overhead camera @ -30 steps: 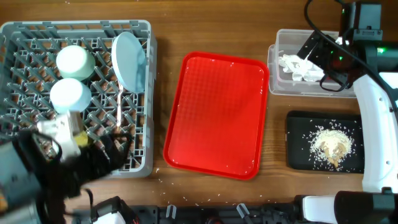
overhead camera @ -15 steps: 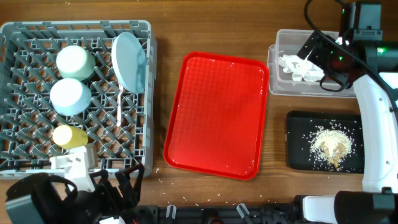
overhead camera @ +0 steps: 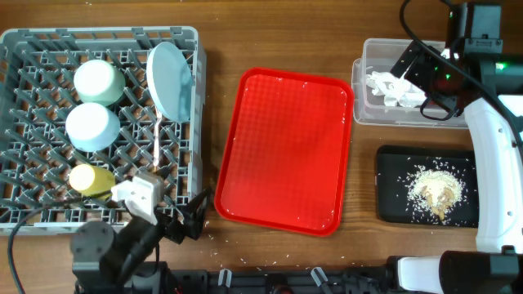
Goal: Sort waste into correct bins and load items into the dishwasher rack
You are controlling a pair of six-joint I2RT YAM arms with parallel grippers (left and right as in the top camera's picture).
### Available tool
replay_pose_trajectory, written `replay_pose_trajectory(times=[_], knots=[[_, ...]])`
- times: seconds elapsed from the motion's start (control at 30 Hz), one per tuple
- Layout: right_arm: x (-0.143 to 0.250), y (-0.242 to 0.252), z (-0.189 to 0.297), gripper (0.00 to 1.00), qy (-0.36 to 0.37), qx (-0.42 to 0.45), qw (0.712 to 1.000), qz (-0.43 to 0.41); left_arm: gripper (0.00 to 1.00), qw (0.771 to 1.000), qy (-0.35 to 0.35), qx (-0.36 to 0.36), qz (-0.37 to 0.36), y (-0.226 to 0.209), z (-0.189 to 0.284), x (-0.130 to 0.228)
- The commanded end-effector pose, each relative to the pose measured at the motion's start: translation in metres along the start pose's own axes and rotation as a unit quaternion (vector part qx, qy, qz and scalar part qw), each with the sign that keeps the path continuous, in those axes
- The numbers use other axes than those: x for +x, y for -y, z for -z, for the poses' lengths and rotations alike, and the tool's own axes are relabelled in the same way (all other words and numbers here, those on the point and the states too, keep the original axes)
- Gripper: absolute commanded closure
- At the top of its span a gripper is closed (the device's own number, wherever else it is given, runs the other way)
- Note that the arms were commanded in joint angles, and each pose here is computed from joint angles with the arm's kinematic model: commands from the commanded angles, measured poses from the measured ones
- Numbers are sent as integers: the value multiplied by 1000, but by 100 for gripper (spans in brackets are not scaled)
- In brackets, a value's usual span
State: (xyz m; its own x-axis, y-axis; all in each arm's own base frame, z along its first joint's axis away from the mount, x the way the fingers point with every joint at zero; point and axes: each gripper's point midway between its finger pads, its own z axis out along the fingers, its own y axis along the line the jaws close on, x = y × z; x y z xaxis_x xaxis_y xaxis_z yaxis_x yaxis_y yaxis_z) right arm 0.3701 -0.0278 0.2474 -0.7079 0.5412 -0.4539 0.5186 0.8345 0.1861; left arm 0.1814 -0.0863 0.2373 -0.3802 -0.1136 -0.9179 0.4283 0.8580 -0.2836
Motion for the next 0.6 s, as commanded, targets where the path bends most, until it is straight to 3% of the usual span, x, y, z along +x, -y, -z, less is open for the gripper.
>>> replay_pose_trajectory(times=[0.0, 0.1, 0.33, 0.47, 0.57], knots=[[-2, 1, -1, 0, 3, 4, 1000, -4, 0, 999, 27, -45, -14, -17, 1, 8], [-2, 1, -1, 0, 3, 4, 1000, -4, 0, 997, 47, -55, -22, -26, -3, 20], [-2, 1, -1, 0, 3, 4, 1000, -4, 0, 980, 174, -50, -81, -38, -23, -9], [-2, 1, -1, 0, 3, 4, 1000, -4, 0, 968, 208, -128, 49, -81, -25, -1], [-2, 1, -1, 0, 3, 4, 1000, -4, 0, 963, 231, -134, 44, -87, -27, 0]])
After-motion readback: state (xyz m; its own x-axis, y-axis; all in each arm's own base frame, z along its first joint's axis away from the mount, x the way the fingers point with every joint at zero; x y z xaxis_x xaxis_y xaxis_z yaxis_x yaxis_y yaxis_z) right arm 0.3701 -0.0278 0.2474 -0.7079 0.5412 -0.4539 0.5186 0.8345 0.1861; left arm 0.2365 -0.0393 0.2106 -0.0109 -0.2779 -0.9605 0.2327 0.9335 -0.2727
